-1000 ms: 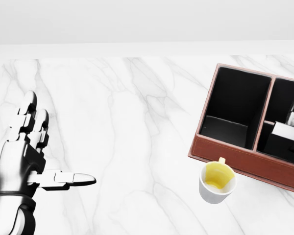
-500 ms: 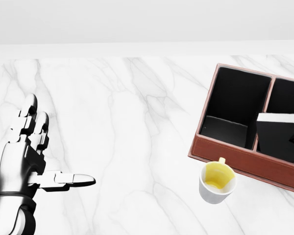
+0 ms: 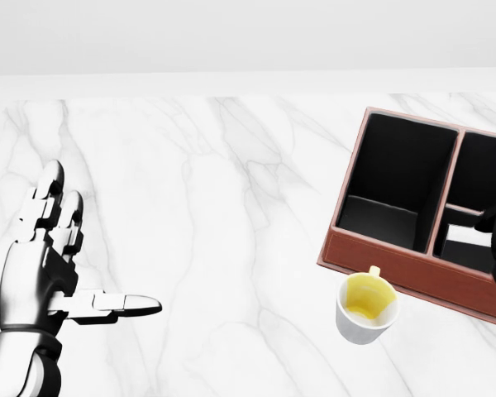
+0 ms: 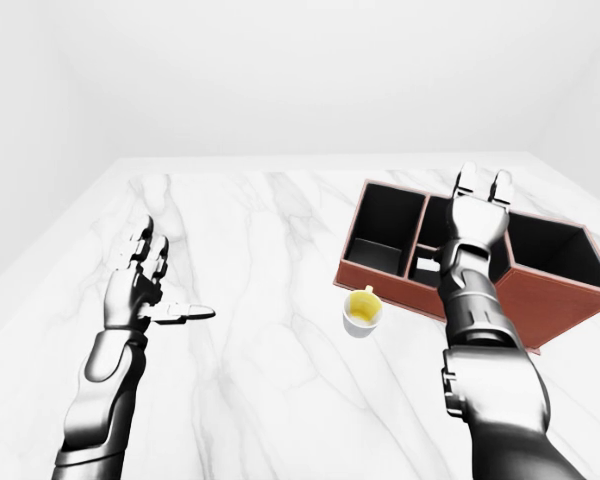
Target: Pick up the book and place it in the caddy.
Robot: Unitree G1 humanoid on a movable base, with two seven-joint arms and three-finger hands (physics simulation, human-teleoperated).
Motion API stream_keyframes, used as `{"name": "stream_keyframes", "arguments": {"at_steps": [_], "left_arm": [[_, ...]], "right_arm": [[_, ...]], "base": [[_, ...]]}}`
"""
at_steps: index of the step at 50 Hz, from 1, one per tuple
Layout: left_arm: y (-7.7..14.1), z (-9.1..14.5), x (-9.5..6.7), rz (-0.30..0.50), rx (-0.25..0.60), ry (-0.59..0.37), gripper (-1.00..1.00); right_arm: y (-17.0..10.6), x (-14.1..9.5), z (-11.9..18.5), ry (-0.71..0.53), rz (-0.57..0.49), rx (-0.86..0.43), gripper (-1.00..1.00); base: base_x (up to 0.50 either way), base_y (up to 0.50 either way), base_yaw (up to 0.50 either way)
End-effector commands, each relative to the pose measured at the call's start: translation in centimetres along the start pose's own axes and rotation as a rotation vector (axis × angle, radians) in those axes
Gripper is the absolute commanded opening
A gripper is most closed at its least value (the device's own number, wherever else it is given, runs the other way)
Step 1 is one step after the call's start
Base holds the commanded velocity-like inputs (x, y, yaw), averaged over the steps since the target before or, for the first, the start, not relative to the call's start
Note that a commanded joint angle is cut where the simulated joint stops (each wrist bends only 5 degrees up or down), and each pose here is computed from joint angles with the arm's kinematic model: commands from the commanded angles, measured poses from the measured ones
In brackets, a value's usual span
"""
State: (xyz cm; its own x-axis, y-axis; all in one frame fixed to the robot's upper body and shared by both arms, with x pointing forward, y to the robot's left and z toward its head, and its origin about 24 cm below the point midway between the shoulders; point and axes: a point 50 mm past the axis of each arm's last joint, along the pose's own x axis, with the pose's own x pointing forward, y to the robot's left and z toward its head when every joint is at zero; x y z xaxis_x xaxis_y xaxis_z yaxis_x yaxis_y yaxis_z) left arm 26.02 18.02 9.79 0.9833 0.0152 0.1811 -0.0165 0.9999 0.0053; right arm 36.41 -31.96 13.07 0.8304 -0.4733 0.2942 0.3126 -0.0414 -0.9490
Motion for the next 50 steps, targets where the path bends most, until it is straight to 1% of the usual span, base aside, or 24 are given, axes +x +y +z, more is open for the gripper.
{"name": "stream_keyframes", "arguments": {"at_steps": [1, 4, 7, 11, 12, 13, 16, 17, 18, 19, 20, 21, 25, 29, 32, 33, 37, 43, 46, 50], "left_arm": [[-0.1, 0.3, 0.0, -0.001, 0.001, -0.013, 1.0], [-0.1, 0.4, 0.0, -0.002, 0.001, -0.017, 1.0], [-0.2, 0.5, 0.0, -0.002, 0.001, -0.022, 1.0], [-0.2, 0.6, 0.0, -0.002, 0.003, -0.025, 1.0], [-0.2, 0.6, 0.0, -0.002, 0.002, -0.027, 1.0], [-0.2, 0.6, 0.0, -0.002, 0.002, -0.028, 1.0], [-0.2, 0.7, 0.0, -0.001, 0.001, -0.028, 1.0], [-0.2, 0.6, -0.1, 0.0, 0.0, -0.027, 1.0], [-0.1, 0.6, -0.1, 0.001, -0.003, -0.026, 1.0], [-0.1, 0.6, -0.1, 0.001, -0.003, -0.026, 1.0], [0.0, 0.5, -0.1, 0.002, -0.005, -0.022, 1.0], [0.0, 0.4, -0.1, 0.003, -0.007, -0.019, 1.0], [0.0, 0.4, -0.2, 0.001, -0.016, -0.019, 1.0], [0.0, 0.5, -0.4, 0.004, -0.029, -0.025, 1.0], [0.1, 0.6, -0.6, 0.005, -0.032, -0.026, 1.0], [0.1, 0.7, -0.8, 0.006, -0.036, -0.029, 1.0], [0.3, 0.8, -1.2, 0.011, -0.048, -0.037, 1.0], [0.5, 1.3, -1.9, 0.014, -0.062, -0.056, 1.0], [0.6, 1.7, -2.4, 0.014, -0.068, -0.072, 1.0], [0.9, 2.7, -3.6, 0.012, -0.078, -0.106, 1.0]], "right_arm": [[-2.3, 0.3, 1.3, -0.059, -0.135, 0.074, 1.0], [-3.6, -0.1, 1.7, -0.096, -0.222, 0.115, 1.0], [-5.1, -1.4, 2.3, -0.158, -0.237, 0.172, 1.0], [-6.2, -2.9, 2.7, -0.206, -0.225, 0.226, 1.0], [-6.6, -3.8, 3.1, -0.231, -0.211, 0.267, 1.0], [-6.7, -3.8, 3.1, -0.231, -0.21, 0.269, 1.0], [-7.1, -5.3, 3.4, -0.262, -0.179, 0.348, 1.0], [-7.4, -5.8, 3.4, -0.274, -0.188, 0.355, 1.0], [-7.8, -6.8, 3.5, -0.291, -0.161, 0.435, 1.0], [-7.8, -6.9, 3.5, -0.292, -0.16, 0.44, 1.0], [-8.0, -7.8, 3.6, -0.313, -0.126, 0.509, 1.0], [-8.1, -8.6, 3.7, -0.33, -0.109, 0.546, 1.0], [-8.4, -10.5, 3.7, -0.359, -0.085, 0.645, 1.0], [-9.3, -12.6, 3.8, -0.4, -0.074, 0.762, 1.0], [-9.7, -13.3, 3.7, -0.412, -0.079, 0.797, 1.0], [-10.1, -14.0, 3.6, -0.422, -0.079, 0.84, 1.0], [-10.6, -15.3, 3.0, -0.43, -0.086, 0.921, 1.0], [-11.4, -16.6, 2.2, -0.45, -0.117, 0.99, 1.0], [-11.8, -17.3, 1.8, -0.461, -0.134, 1.031, 1.0], [-12.5, -18.4, 1.2, -0.478, -0.173, 1.064, 1.0]], "base": [[0.0, 0.0, 0.0], [0.0, 0.0, 0.0], [0.0, 0.0, 0.0], [0.0, 0.0, 0.0], [0.0, 0.0, 0.0], [0.0, 0.0, 0.0], [0.0, 0.0, 0.0], [0.0, 0.0, 0.0], [0.0, 0.0, 0.0], [0.0, 0.0, 0.0], [0.0, 0.0, 0.0], [0.0, 0.0, 0.0], [0.0, 0.0, 0.0], [0.0, 0.0, 0.0], [0.0, 0.0, 0.0], [0.0, 0.0, 0.0], [0.0, 0.0, 0.0], [0.0, 0.0, 0.0], [0.0, 0.0, 0.0], [0.0, 0.0, 0.0]]}}
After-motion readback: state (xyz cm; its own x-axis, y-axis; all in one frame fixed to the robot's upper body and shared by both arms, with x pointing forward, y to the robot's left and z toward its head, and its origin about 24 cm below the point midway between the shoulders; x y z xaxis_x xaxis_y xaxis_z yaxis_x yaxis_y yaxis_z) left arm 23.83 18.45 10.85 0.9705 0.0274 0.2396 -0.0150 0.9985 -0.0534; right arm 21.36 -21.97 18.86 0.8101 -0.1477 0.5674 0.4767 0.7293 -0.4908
